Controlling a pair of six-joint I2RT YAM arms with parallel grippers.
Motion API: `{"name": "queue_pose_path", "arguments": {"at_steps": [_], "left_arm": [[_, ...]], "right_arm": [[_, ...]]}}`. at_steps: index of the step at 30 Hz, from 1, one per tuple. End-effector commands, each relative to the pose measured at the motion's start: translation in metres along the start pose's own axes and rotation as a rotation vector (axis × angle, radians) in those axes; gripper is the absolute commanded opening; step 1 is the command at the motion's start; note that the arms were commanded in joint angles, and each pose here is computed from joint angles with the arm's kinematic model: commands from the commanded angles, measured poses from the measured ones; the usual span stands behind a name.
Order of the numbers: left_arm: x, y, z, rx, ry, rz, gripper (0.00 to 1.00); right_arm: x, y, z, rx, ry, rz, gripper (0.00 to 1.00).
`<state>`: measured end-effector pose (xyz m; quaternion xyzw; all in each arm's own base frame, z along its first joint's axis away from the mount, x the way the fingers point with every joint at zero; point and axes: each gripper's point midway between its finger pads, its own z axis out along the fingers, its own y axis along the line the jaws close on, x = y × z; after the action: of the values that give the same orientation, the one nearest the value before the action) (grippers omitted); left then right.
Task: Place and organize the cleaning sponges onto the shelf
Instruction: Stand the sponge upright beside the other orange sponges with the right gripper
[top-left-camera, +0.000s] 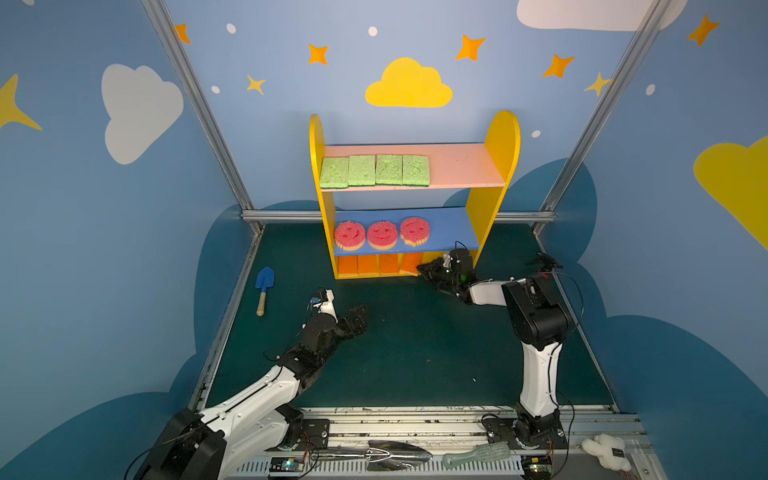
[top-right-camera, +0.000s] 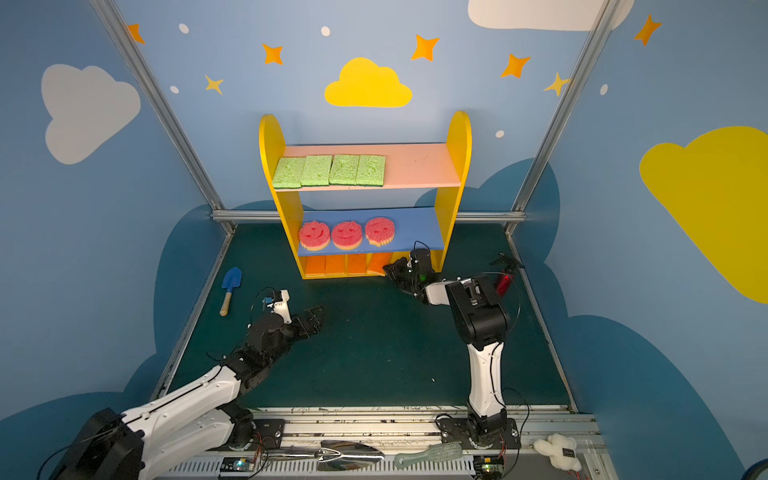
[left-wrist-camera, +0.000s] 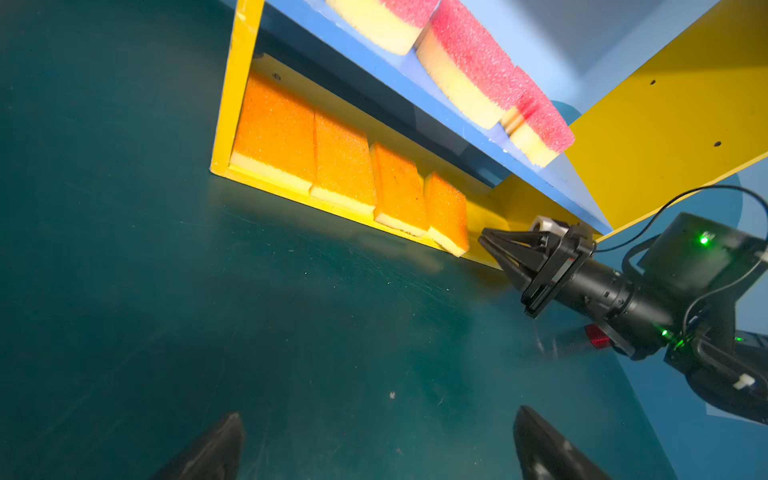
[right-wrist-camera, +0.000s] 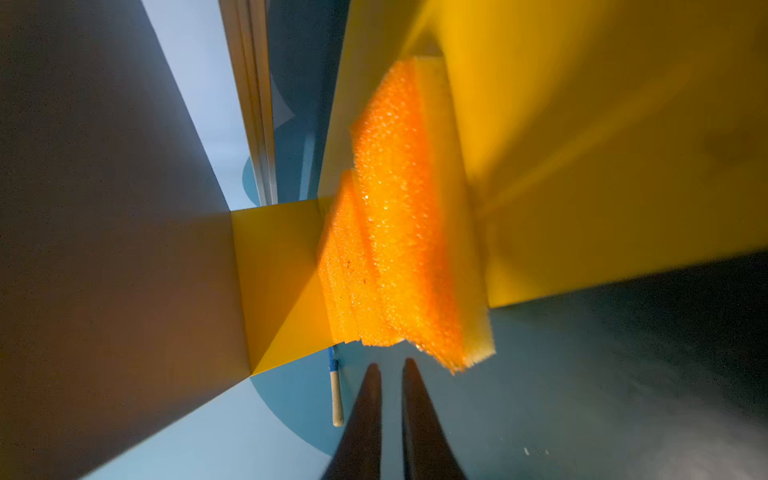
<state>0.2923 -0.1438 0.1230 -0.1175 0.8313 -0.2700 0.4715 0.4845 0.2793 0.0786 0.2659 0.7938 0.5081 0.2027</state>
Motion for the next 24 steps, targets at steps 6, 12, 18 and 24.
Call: {"name": "queue_pose_path", "arguments": {"at_steps": [6, 12, 18, 24], "left_arm": [[0.002, -0.001, 0.005, 0.021, 0.013, -0.013, 1.00], [0.004, 0.003, 0.007, 0.008, 0.015, -0.023, 1.00], [0.007, 0.005, 0.008, 0.004, 0.024, -0.027, 1.00], [0.008, 0.006, 0.010, 0.002, 0.027, -0.035, 1.00]], "right_arm": [[-0.003, -0.026, 0.012, 0.079, -0.019, 0.059, 0.31], [0.003, -0.035, 0.009, 0.118, -0.029, 0.068, 0.38], [0.009, -0.042, 0.008, 0.133, -0.028, 0.073, 0.43], [0.011, -0.041, 0.004, 0.131, -0.022, 0.062, 0.45]]}}
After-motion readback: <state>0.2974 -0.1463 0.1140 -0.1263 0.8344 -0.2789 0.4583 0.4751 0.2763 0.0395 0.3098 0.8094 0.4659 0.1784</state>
